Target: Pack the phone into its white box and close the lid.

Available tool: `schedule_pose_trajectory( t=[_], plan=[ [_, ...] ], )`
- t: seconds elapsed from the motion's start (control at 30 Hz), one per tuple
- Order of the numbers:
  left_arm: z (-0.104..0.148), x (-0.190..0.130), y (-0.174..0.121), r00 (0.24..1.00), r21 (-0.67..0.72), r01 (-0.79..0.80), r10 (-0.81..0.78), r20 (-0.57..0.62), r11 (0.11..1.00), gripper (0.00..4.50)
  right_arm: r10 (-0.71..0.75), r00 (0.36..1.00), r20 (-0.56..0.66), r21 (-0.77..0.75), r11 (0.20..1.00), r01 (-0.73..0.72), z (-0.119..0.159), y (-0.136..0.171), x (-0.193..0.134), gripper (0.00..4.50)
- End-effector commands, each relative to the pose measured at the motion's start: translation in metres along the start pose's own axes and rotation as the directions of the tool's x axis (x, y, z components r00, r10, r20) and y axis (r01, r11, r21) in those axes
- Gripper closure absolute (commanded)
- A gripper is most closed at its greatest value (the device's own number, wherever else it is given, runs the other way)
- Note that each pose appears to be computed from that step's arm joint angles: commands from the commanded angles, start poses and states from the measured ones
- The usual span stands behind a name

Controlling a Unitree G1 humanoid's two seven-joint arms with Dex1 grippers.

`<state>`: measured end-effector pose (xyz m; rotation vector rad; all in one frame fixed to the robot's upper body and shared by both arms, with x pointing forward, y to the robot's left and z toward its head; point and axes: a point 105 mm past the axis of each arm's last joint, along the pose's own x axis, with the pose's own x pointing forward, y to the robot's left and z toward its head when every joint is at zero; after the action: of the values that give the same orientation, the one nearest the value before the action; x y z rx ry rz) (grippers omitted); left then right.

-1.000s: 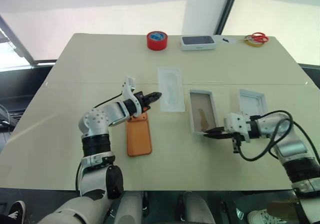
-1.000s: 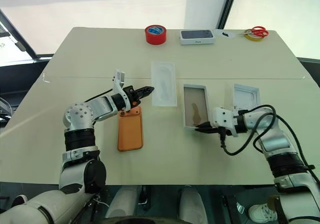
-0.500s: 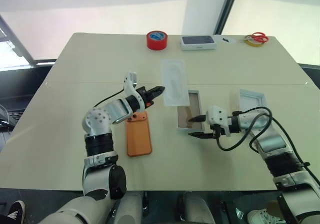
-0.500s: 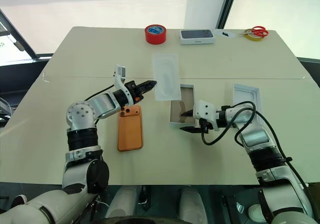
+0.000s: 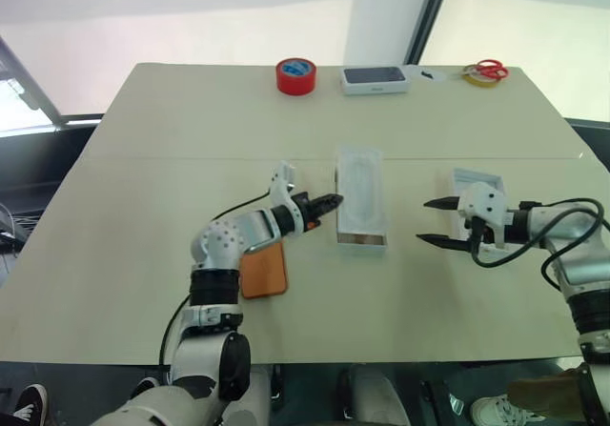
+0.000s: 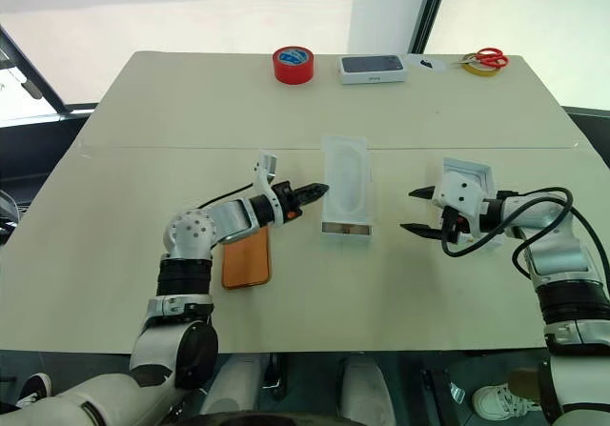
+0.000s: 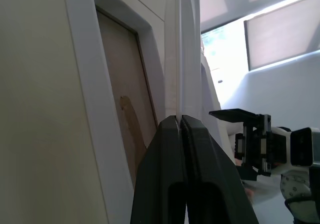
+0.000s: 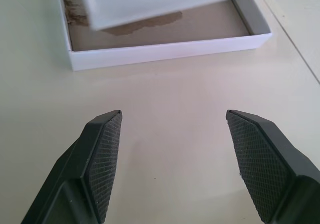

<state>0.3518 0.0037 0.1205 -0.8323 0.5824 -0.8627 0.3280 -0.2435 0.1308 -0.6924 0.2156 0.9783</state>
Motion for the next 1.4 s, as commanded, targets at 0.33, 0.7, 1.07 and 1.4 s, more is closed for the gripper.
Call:
schedule_pose_trajectory(
  t=[0.33,0.7,1.07,1.4],
  plan=[
    [0.000,0.004,-0.003,1.000,0.029,0.017,-0.017,0.002,0.999,4.50,-0.066,0.998,0.014,-0.050,0.996,0.067,0.008,-0.009,-0.013,1.03],
    [0.018,-0.016,-0.015,0.998,0.153,0.044,-0.051,0.043,0.987,1.68,-0.111,0.989,0.099,0.014,0.994,0.110,0.020,-0.022,-0.004,0.96],
    [0.045,-0.085,-0.020,0.989,0.778,0.034,-0.132,0.063,0.627,1.64,-0.175,0.965,0.193,0.014,0.984,0.175,0.049,-0.034,0.025,4.43],
    [0.045,-0.130,0.000,0.992,0.908,0.048,-0.123,0.004,0.416,1.64,-0.009,1.000,0.027,-0.268,0.963,0.016,0.050,0.013,0.094,4.43]
  ],
)
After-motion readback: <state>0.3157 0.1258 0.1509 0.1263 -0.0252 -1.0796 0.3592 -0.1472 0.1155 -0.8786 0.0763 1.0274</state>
